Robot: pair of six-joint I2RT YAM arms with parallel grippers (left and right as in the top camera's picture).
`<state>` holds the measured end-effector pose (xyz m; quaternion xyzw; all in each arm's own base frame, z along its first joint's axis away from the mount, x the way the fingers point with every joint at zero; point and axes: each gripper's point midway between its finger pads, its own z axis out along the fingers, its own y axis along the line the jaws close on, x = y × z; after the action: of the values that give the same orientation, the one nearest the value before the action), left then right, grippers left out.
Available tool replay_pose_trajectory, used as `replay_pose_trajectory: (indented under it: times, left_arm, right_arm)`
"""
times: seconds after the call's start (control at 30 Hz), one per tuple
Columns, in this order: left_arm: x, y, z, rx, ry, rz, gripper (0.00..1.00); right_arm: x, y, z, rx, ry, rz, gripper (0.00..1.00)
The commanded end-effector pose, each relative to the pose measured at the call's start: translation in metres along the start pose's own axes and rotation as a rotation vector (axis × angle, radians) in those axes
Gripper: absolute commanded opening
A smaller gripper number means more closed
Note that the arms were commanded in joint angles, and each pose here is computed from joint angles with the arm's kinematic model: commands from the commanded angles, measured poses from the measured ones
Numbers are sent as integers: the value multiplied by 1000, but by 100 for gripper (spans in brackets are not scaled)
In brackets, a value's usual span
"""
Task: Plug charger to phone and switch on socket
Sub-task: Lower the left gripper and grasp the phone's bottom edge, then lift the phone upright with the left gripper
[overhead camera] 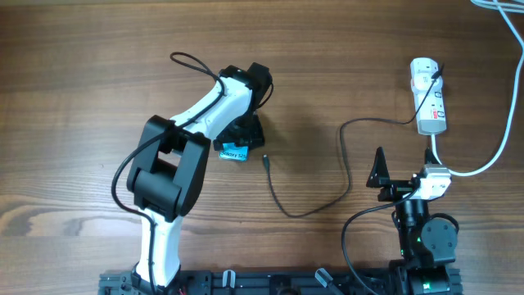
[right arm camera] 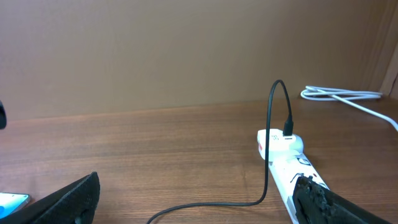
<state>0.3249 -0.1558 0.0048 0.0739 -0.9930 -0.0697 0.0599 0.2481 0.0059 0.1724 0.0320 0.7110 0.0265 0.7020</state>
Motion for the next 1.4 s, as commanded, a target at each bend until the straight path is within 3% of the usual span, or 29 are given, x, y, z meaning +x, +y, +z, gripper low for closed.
replay_pose_trajectory:
  times: [0.0,0.13,0.23,0.4,0.77,1.1,1.2,1.37]
  left_arm:
    - [-12,12,-34,45,-96,-32,78]
    - [-31,16,-61,113,-201,-20,86]
    - [-49,18,-70,141,-272,50,98]
    - [-63,24,-55,132,-271,135,98]
    - [-49,-16,-15,211,-163,354,100]
    - [-33,-20,1,236,-96,363,99]
    - [-29,-19,5,233,-81,333,86]
    - [-33,-11,9,154,-106,247,80]
  right_arm:
    - [0,3,0,-13,-1,-3,100]
    - [0,3,0,-13,-1,-3,100]
    - [0,3,0,-13,-1,-3,100]
    - [0,3,0,-13,-1,-3,100]
    - [0,3,0,-13,-1,-3,100]
    - [0,3,0,-13,-1,-3,100]
    - [0,3,0,-13,-1,-4,100]
    - [0,3,0,-13,-1,-3,100]
